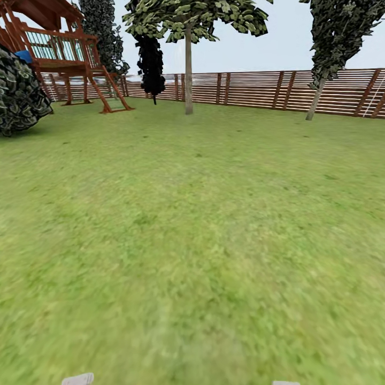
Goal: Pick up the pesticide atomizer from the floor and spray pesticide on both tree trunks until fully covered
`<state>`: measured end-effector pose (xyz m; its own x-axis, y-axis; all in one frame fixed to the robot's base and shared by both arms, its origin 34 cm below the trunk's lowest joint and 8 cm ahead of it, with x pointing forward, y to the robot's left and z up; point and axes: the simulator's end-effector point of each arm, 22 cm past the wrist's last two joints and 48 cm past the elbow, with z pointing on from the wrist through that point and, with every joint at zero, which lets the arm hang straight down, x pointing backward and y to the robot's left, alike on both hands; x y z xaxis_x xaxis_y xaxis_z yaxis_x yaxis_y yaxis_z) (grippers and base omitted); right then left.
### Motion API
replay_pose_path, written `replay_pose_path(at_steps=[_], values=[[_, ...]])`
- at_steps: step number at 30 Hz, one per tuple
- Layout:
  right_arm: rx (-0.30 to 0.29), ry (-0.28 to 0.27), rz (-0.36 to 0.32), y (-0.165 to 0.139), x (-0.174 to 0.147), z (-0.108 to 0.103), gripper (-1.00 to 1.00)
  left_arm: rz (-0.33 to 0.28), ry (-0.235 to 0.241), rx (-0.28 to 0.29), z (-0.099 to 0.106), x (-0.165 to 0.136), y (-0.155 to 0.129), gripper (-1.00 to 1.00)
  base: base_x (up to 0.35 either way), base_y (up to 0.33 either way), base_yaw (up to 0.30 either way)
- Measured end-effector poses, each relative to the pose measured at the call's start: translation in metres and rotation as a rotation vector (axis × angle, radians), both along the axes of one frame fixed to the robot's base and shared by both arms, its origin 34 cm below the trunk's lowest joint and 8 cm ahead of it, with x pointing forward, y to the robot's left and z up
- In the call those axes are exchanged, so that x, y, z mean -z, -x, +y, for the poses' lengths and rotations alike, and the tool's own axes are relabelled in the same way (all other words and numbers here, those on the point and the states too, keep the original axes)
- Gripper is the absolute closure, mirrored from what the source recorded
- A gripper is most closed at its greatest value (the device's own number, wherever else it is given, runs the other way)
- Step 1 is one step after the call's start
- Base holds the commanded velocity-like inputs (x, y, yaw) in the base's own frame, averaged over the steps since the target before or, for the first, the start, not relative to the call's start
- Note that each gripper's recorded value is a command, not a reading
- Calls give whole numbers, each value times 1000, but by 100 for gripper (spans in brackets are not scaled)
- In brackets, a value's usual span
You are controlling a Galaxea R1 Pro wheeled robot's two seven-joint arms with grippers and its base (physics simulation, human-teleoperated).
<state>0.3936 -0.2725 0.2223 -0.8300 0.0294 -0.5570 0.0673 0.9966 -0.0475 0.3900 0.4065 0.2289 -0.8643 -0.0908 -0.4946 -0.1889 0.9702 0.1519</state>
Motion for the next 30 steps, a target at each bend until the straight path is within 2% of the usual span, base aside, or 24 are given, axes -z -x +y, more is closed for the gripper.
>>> replay_pose_path(at_steps=[30], values=[[0,0,0,0,0,0,-100,1,0,0,0,0,0,100,337,0,0]])
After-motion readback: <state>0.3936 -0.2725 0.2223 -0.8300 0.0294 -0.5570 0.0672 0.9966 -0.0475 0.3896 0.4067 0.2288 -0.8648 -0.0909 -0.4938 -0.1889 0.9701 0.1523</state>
